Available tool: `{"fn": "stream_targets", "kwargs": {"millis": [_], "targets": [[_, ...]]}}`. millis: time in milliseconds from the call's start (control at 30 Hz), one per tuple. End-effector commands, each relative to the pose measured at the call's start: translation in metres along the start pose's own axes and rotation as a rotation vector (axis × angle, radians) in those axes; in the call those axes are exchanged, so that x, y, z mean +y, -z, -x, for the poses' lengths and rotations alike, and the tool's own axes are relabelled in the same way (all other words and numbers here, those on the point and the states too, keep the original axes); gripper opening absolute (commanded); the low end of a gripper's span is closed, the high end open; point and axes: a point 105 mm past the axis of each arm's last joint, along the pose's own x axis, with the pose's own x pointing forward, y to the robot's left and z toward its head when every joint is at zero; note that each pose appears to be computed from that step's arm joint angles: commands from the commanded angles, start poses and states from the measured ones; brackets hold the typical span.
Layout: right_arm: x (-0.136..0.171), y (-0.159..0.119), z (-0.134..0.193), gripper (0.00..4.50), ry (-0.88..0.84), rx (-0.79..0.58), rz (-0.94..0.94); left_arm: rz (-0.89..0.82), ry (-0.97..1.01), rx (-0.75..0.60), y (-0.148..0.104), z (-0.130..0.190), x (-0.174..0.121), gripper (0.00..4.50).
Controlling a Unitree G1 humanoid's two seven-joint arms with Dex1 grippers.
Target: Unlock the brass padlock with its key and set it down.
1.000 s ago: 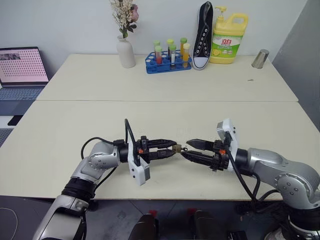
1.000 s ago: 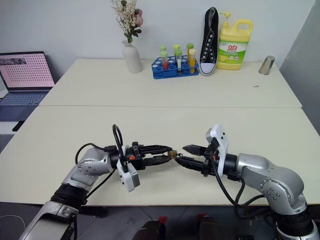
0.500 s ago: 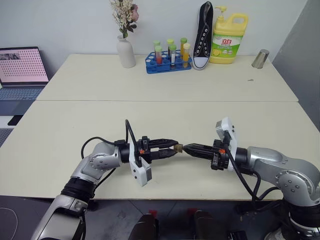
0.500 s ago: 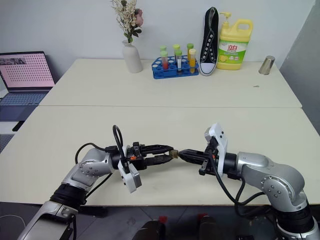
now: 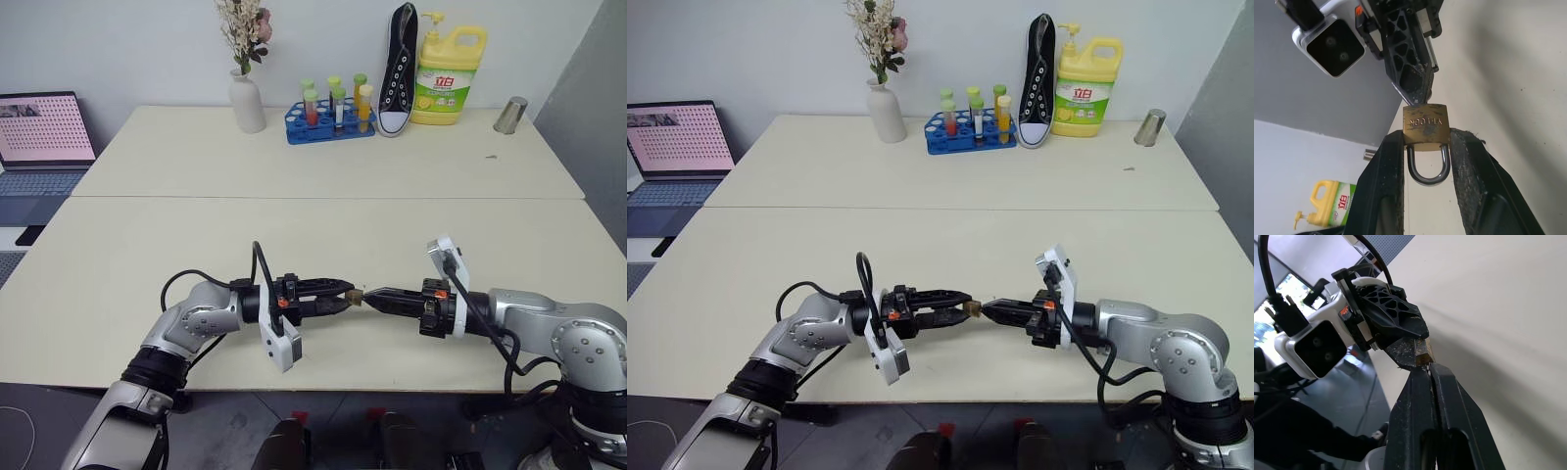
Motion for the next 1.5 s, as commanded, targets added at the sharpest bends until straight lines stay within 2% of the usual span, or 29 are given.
{"fn": "stream_targets", "kwargs": {"millis": [33, 367, 700, 800, 867, 900, 1100, 1500], "targets": [[0.005, -0.007, 0.001, 0.0, -0.042, -0.008, -0.119, -0.062, -0.045, 0.012, 0.003, 0.002, 0.014, 0.96], [0.003, -0.016, -0.003, 0.0, -0.021, -0.014, -0.278, -0.086, -0.047, 0.031, 0.004, 0.002, 0.011, 0.96], [0.013, -0.016, -0.008, 0.0, -0.041, -0.001, -0.172, -0.073, -0.056, 0.039, 0.005, 0.003, 0.01, 0.96], [0.01, -0.016, -0.006, 0.53, -0.015, 0.002, -0.087, -0.069, -0.063, 0.039, 0.005, 0.002, 0.011, 0.96], [0.002, -0.01, -0.001, 1.18, 0.063, 0.072, 0.149, -0.066, -0.072, 0.038, 0.006, 0.002, 0.013, 0.96], [-0.002, -0.011, 0.002, 1.52, 0.078, 0.076, 0.201, -0.066, -0.073, 0.034, 0.005, 0.001, 0.013, 0.96], [-0.007, -0.016, 0.008, 1.57, 0.068, 0.041, 0.356, -0.062, -0.075, 0.025, 0.003, 0.0, 0.013, 0.96], [0.008, -0.016, -0.011, 1.57, -0.034, -0.002, 0.314, -0.062, -0.074, 0.015, 0.003, -0.002, 0.013, 0.96]]}}
